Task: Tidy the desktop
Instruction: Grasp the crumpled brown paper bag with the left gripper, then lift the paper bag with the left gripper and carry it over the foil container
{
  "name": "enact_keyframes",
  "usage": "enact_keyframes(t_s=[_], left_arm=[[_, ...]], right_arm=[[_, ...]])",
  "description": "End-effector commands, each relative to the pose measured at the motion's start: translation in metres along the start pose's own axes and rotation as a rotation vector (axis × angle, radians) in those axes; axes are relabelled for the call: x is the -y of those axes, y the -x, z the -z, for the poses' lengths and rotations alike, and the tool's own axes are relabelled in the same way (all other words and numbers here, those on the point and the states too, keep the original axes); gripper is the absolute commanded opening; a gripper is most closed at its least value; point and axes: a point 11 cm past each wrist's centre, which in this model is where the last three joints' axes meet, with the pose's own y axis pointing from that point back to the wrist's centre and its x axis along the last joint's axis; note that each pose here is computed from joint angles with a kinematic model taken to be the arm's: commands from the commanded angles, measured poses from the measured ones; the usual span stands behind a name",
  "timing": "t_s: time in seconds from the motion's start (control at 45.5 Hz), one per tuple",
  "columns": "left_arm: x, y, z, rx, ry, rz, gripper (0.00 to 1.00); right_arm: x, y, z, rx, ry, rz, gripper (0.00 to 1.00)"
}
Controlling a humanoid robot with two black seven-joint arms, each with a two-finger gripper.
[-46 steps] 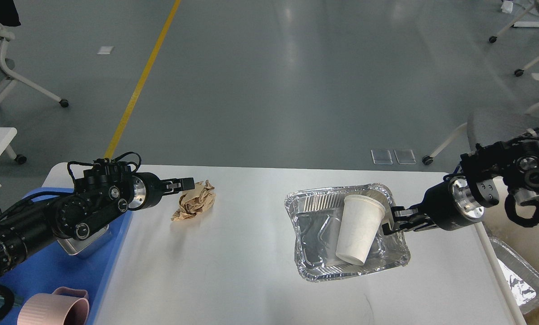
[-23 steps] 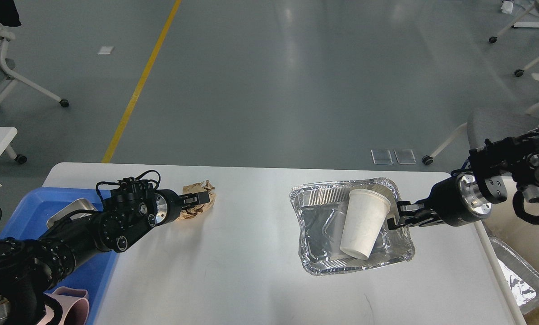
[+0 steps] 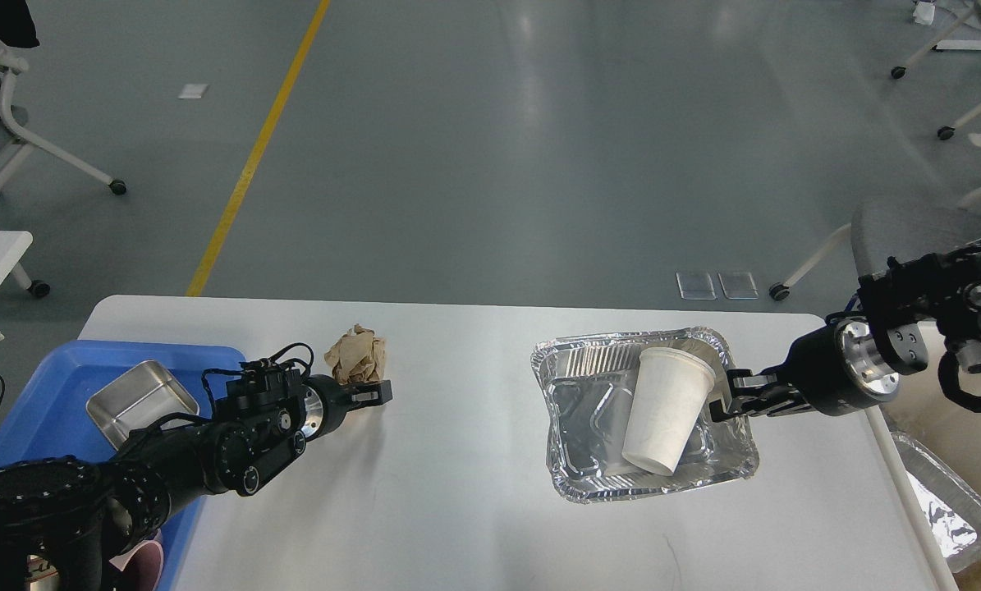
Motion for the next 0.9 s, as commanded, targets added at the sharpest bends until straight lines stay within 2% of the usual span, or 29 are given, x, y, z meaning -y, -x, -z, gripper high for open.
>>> enact_keyframes(t_s=[0.0, 0.088, 0.329, 0.593, 0.725, 0.879], left_arm=[[-0.001, 0.005, -0.005, 0.035, 0.060, 0.047, 0.11], [-0.002, 0.004, -0.007, 0.034, 0.097, 0.055, 0.04], [-0.004, 0.000, -0.012, 0.031, 0.122, 0.071, 0.02], [-0.018, -0.022, 0.006, 0.012, 0.114, 0.082, 0.00], [-0.054, -0.049, 0.020, 0.025, 0.165, 0.151, 0.00], [-0.129, -0.082, 0.025, 0.056, 0.274, 0.175, 0.00]], right_arm=[[0.001, 0.002, -0.002, 0.007, -0.002, 0.004, 0.00], [0.001, 0.002, -0.002, 0.009, -0.002, 0.003, 0.00], [0.003, 0.004, -0.003, 0.013, -0.002, 0.007, 0.00], [0.001, 0.003, -0.003, 0.013, -0.004, 0.001, 0.00], [0.001, 0.002, -0.003, 0.014, -0.004, 0.000, 0.00], [0.002, 0.002, -0.002, 0.012, -0.007, 0.001, 0.00]])
